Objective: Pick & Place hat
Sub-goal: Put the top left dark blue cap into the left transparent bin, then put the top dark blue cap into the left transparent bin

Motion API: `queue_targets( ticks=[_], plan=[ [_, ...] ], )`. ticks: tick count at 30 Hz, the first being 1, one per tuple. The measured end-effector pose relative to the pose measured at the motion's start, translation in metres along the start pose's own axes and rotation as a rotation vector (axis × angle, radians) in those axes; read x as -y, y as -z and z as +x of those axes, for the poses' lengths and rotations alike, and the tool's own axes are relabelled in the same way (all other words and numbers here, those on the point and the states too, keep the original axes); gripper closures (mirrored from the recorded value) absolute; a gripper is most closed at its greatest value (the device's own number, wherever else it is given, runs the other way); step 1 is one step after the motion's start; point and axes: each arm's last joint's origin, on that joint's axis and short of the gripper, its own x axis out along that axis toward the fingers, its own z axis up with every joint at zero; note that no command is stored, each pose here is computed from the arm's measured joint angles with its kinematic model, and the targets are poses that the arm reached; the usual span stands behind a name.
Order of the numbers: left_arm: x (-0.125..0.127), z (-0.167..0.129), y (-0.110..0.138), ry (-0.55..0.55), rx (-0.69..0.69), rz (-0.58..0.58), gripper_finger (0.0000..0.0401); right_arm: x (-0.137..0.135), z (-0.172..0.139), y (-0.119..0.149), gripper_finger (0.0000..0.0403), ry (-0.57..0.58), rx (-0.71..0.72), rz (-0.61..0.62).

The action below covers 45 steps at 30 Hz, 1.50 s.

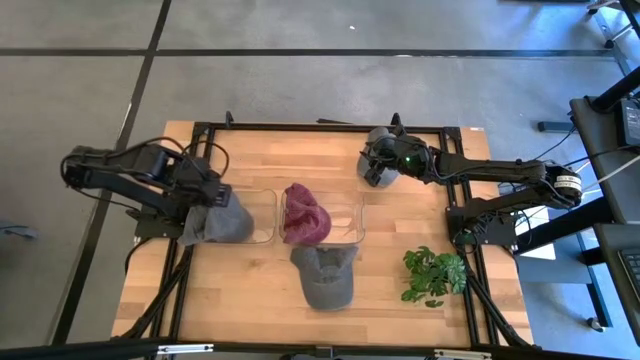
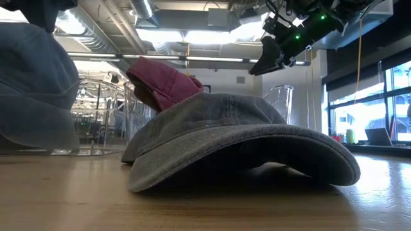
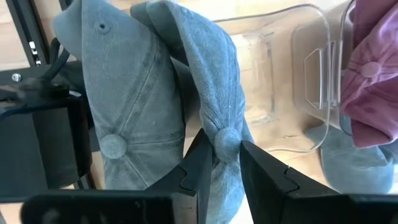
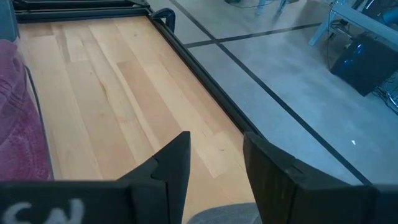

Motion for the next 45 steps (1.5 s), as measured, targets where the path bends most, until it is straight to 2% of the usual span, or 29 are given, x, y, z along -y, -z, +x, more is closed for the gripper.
queue_targets(
  ticks=[7,10,15,20,25,31,34,40,42,45],
  plan=[
    [-0.013,-0.008,-0.002,0.060,0.032,0.014,0.0322,0.000,0.000,0.000,0.0253,0.000,0.000,-0.002],
    [-0.021,-0.014,-0.005,0.099,0.085,0.006,0.0322,0.000,0.000,0.000,0.0253,0.000,0.000,-0.002],
    [-0.039,-0.024,-0.012,0.168,0.284,0.021,0.0322,0.000,0.000,0.000,0.0253,0.001,0.000,0.002],
    [-0.046,-0.032,-0.018,0.211,0.513,0.119,0.0322,0.000,0.000,0.000,0.0253,0.000,0.000,0.004],
    [-0.032,-0.041,-0.022,0.273,0.711,0.308,0.0322,0.000,0.000,0.000,0.0253,0.001,0.005,0.007],
    [-0.008,-0.042,-0.022,0.312,0.807,0.502,0.0322,0.001,0.000,-0.007,0.0253,0.004,0.072,0.104],
    [0.001,-0.030,-0.021,0.308,0.839,0.558,0.0322,0.001,-0.001,-0.011,0.0253,0.004,0.108,0.111],
    [0.010,0.001,-0.027,0.239,0.890,0.569,0.0322,0.002,-0.002,-0.021,0.0253,0.008,0.212,0.129],
    [0.015,0.012,-0.030,0.271,0.878,0.589,0.0322,0.002,-0.003,-0.022,0.0253,0.008,0.224,0.133],
    [0.027,0.027,-0.032,0.410,0.852,0.676,0.0322,0.002,-0.002,-0.022,0.0253,-0.016,0.218,0.127]
  ],
)
